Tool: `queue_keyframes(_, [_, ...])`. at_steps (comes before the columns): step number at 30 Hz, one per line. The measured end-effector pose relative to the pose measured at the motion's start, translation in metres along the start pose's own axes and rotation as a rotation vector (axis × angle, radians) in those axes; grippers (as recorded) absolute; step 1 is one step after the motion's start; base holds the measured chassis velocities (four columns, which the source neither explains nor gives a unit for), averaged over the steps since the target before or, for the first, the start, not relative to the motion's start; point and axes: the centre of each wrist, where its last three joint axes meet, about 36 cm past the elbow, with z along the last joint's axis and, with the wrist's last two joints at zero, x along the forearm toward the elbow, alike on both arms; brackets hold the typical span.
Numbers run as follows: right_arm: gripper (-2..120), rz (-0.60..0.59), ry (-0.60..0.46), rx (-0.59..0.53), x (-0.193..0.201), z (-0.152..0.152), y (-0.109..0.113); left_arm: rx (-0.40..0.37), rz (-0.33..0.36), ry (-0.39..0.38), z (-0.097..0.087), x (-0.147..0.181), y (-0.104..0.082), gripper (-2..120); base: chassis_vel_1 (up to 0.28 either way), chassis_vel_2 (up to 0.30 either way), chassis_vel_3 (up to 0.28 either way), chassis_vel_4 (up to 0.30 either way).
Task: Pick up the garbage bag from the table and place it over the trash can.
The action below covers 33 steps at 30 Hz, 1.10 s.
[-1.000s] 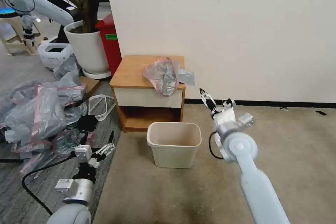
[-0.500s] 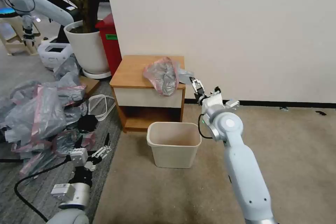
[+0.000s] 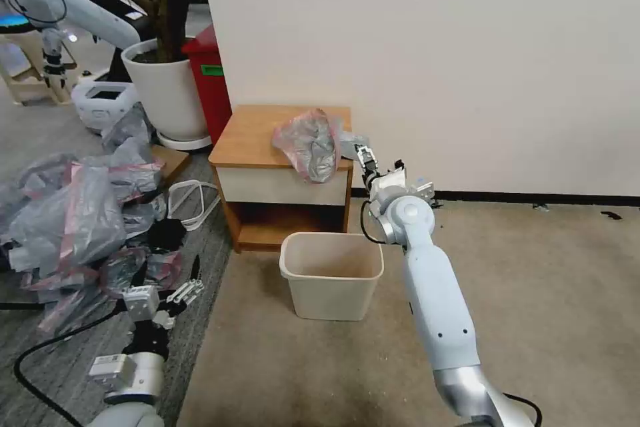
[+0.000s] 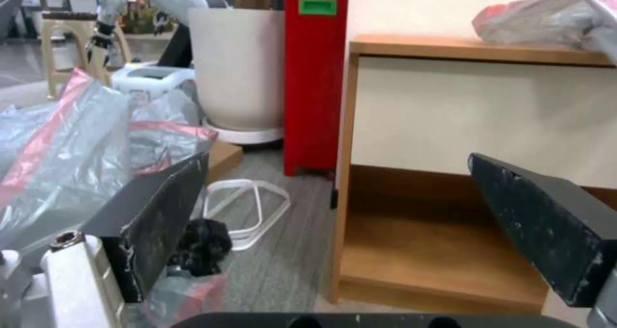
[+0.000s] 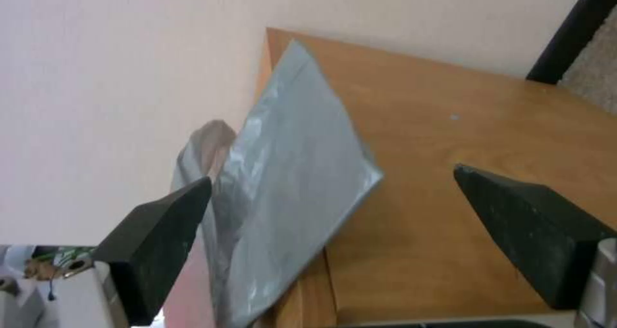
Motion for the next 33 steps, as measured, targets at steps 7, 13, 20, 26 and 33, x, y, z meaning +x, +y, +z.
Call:
queue_keyframes(7, [96,0.018,-0.025,0.012,-0.008,-0.007,-0.001,-0.004,-0.006,-0.002,0.000,-0.001,0.002,100,0.000,0.000,0.000,0.000])
queue_keyframes(13, [96,0.019,-0.033,0.012,-0.013,-0.012,0.002,-0.007,-0.013,-0.002,0.001,0.001,0.002,100,0.000,0.000,0.000,0.000])
queue_keyframes(20, [96,0.019,-0.020,0.020,-0.014,-0.011,0.005,-0.010,-0.021,-0.004,0.001,0.002,0.002,100,0.000,0.000,0.000,0.000])
queue_keyframes(26, [96,0.017,-0.013,0.027,-0.017,-0.010,0.009,-0.016,-0.038,-0.006,0.001,0.004,0.002,100,0.000,0.000,0.000,0.000])
queue_keyframes(33, [94,0.020,-0.006,0.033,-0.020,-0.010,0.013,-0.016,-0.044,-0.006,0.001,0.005,0.002,100,0.000,0.000,0.000,0.000])
